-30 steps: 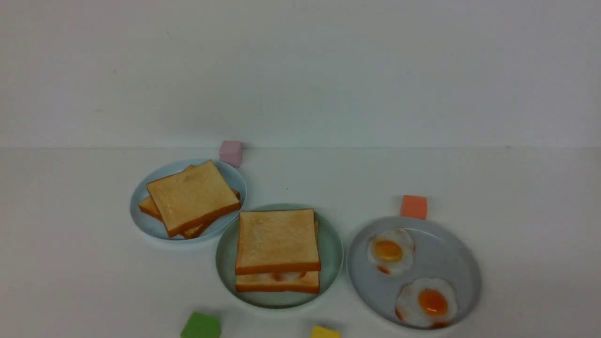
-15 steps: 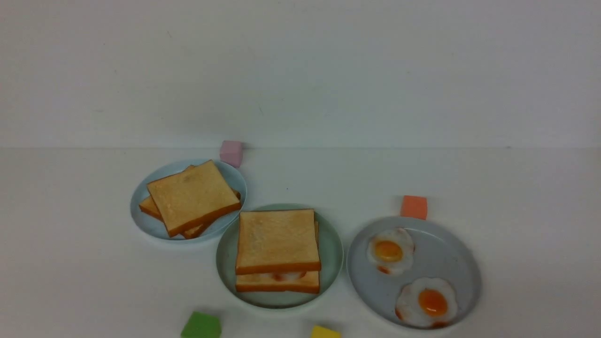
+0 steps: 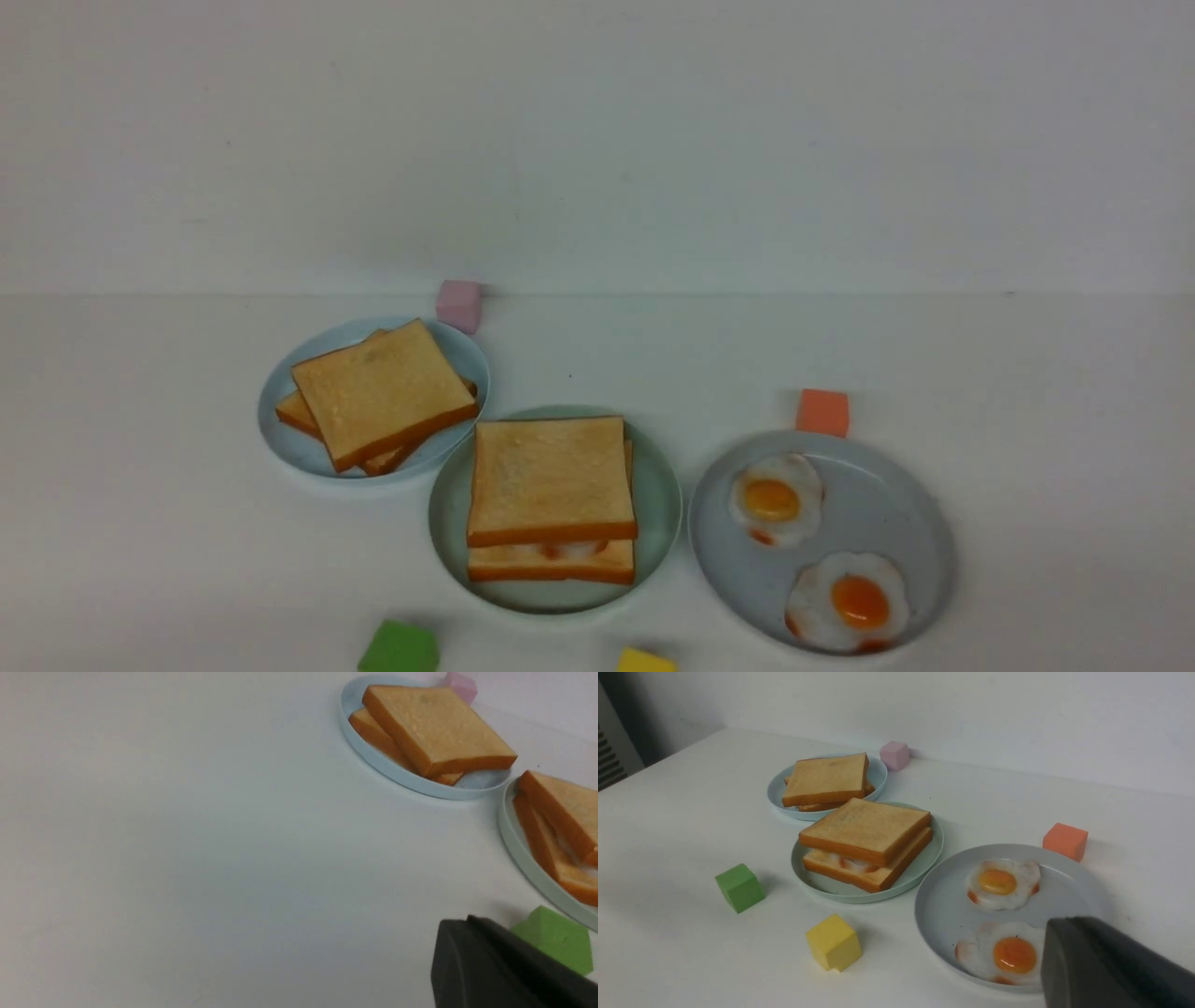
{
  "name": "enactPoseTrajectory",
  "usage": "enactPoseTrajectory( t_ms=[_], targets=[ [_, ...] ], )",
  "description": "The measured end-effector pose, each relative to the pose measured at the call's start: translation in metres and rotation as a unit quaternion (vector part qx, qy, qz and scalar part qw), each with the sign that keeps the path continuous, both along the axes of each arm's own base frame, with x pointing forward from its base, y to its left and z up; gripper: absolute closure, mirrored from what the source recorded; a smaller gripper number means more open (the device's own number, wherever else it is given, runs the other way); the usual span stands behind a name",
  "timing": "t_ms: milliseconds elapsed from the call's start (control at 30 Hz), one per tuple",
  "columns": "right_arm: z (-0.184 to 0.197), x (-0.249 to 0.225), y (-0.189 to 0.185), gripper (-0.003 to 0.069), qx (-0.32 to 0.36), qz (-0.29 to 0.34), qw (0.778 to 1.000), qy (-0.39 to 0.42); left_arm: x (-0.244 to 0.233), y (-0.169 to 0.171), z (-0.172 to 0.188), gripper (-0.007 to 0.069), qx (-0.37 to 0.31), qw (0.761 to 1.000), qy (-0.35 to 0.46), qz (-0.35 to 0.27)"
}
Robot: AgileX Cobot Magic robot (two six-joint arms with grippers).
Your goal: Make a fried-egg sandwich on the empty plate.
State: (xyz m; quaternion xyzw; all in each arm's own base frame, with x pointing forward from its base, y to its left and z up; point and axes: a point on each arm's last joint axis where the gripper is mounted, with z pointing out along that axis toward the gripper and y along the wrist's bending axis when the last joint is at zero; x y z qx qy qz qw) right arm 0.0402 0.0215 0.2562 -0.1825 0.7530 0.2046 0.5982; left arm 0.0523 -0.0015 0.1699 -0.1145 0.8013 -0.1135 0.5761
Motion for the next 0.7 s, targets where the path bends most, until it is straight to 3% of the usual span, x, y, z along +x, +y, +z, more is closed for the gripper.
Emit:
enactPoseTrajectory(
  t_ms=[700],
  targets=[
    [0.0,0.0,0.0,0.061,0.0,0.0,1.0,0.0,0.0,-0.0015,-0.0003,0.0627,-0.002,1.0,0.0,-0.014]
  ],
)
